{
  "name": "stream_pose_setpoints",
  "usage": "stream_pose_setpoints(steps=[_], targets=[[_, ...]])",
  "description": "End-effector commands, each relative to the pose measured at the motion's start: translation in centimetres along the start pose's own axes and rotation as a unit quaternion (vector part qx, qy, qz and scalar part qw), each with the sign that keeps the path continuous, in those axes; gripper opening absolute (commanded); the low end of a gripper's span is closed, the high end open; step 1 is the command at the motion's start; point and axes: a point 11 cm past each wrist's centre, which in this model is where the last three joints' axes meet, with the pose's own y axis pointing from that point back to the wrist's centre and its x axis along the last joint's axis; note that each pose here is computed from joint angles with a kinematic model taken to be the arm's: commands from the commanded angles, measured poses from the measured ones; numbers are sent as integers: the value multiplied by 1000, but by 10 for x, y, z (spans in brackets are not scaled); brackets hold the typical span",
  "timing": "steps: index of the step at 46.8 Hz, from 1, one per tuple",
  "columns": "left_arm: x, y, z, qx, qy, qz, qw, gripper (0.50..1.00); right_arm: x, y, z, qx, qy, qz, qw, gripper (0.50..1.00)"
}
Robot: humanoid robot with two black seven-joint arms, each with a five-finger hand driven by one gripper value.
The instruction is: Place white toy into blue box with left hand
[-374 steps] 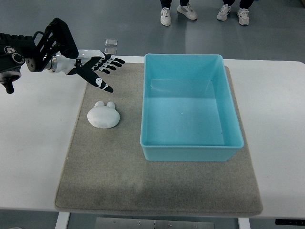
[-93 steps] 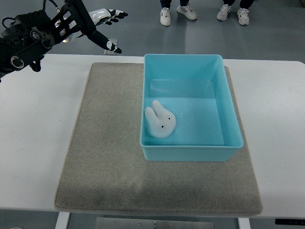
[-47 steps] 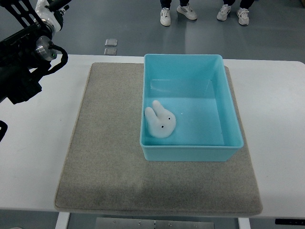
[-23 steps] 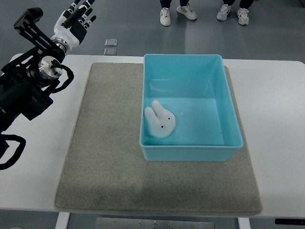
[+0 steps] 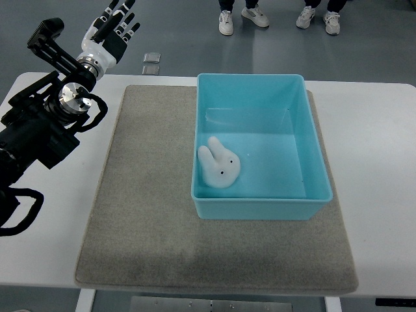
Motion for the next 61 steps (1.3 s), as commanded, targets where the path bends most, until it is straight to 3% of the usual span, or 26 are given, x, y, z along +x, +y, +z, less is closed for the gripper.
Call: stream_pose_setpoints(steps=[1, 61], targets=[[0, 0, 0, 0, -1, -1, 1000, 992, 0, 0, 0, 0, 0, 0, 1000, 936], [6, 3, -6, 5, 2, 3, 1000, 992, -5, 0, 3, -3, 2, -8, 1000, 936]])
